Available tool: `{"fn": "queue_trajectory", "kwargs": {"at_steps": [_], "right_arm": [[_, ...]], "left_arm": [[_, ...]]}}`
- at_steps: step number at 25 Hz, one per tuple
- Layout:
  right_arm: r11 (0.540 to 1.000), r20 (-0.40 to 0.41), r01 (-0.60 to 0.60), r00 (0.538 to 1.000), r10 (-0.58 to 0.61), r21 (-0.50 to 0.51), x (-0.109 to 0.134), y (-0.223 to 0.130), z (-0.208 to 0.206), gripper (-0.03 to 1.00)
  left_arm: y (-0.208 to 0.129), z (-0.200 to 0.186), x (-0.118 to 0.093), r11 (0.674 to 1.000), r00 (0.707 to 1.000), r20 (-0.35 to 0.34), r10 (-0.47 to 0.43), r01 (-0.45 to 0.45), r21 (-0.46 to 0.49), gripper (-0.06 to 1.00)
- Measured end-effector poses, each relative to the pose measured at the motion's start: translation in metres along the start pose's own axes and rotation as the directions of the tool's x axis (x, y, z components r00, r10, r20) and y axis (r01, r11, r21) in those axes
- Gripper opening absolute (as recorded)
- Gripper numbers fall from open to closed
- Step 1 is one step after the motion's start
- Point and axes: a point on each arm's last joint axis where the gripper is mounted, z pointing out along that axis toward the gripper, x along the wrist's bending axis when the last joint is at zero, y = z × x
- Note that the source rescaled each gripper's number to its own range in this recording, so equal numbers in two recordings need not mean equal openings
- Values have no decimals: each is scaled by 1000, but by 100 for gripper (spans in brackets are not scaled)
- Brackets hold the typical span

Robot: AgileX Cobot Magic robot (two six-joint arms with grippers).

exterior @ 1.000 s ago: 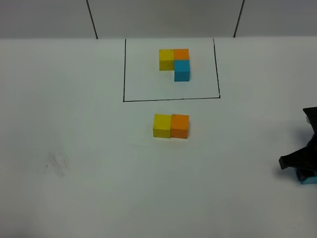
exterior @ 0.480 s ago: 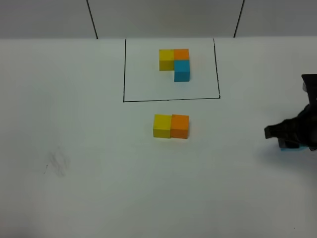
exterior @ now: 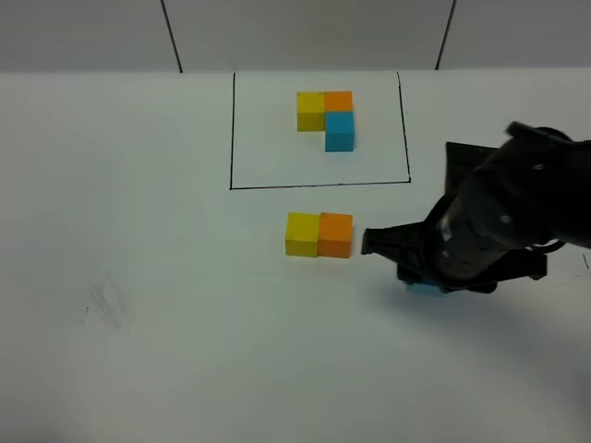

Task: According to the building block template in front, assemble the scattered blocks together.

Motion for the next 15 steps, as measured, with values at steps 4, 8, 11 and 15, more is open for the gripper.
{"fn": "queue_trajectory", "kwargs": {"at_steps": [4,8,11,15], "right_arm": [[1000,64,25,998,-24,-10,35,-8,9,2],[998,55,57,997,-58,10,60,-9,23,2],[995,56,79,995,-82,52,73,-7,41,2],[993,61,89,994,-94,82,88,-3,60,2]], "left_arm": [[0,0,0,1000,1000,0,0,0,0,68],[0,0,0,1000,1000,0,0,0,0,68],[0,0,0,1000,1000,0,0,0,0,68],[0,0,0,1000,1000,0,0,0,0,68]]}}
